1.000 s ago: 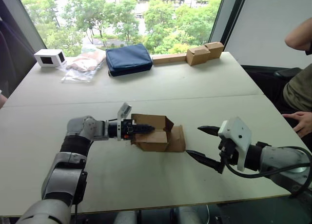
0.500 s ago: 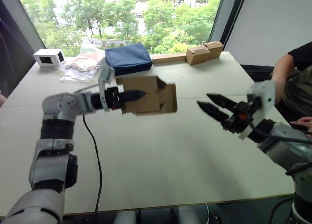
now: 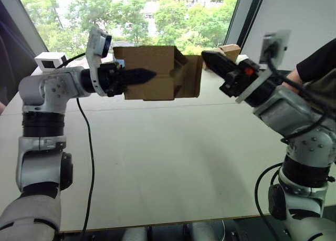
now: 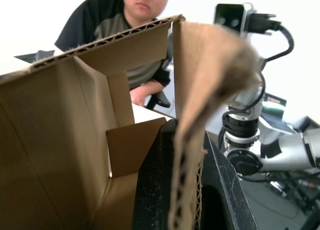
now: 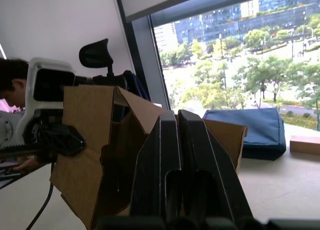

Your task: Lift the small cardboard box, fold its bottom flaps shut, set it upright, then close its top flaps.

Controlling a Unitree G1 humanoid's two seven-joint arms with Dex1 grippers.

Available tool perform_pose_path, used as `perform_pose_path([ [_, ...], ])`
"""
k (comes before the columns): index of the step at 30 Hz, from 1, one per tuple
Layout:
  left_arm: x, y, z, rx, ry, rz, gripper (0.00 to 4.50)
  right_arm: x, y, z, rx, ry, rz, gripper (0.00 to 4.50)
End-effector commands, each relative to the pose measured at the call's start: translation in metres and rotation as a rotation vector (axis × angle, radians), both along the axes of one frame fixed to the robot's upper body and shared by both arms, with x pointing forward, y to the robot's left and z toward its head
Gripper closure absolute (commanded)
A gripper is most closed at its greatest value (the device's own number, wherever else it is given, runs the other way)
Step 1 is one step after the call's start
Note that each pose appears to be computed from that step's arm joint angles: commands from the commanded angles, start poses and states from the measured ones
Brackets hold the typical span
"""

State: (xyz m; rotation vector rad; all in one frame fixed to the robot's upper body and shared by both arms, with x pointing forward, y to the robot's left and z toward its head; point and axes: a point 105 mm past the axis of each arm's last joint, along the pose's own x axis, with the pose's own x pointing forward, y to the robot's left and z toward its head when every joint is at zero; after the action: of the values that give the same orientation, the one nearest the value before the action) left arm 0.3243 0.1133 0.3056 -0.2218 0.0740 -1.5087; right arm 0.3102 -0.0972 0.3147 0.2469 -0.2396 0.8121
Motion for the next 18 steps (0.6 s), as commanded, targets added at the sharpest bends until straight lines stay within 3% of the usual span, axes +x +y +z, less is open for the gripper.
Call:
perform_pose_path([
  [1, -0.010, -0.001, 0.010, -0.004, -0.056, -0.028, 4.50, -0.004, 0.004, 0.013, -0.002, -0.060, 0.019, 4.44],
  [18, -0.019, -0.011, 0.003, -0.018, -0.023, -0.081, 4.50, -0.026, 0.036, -0.003, -0.038, -0.048, 0.213, 4.44],
])
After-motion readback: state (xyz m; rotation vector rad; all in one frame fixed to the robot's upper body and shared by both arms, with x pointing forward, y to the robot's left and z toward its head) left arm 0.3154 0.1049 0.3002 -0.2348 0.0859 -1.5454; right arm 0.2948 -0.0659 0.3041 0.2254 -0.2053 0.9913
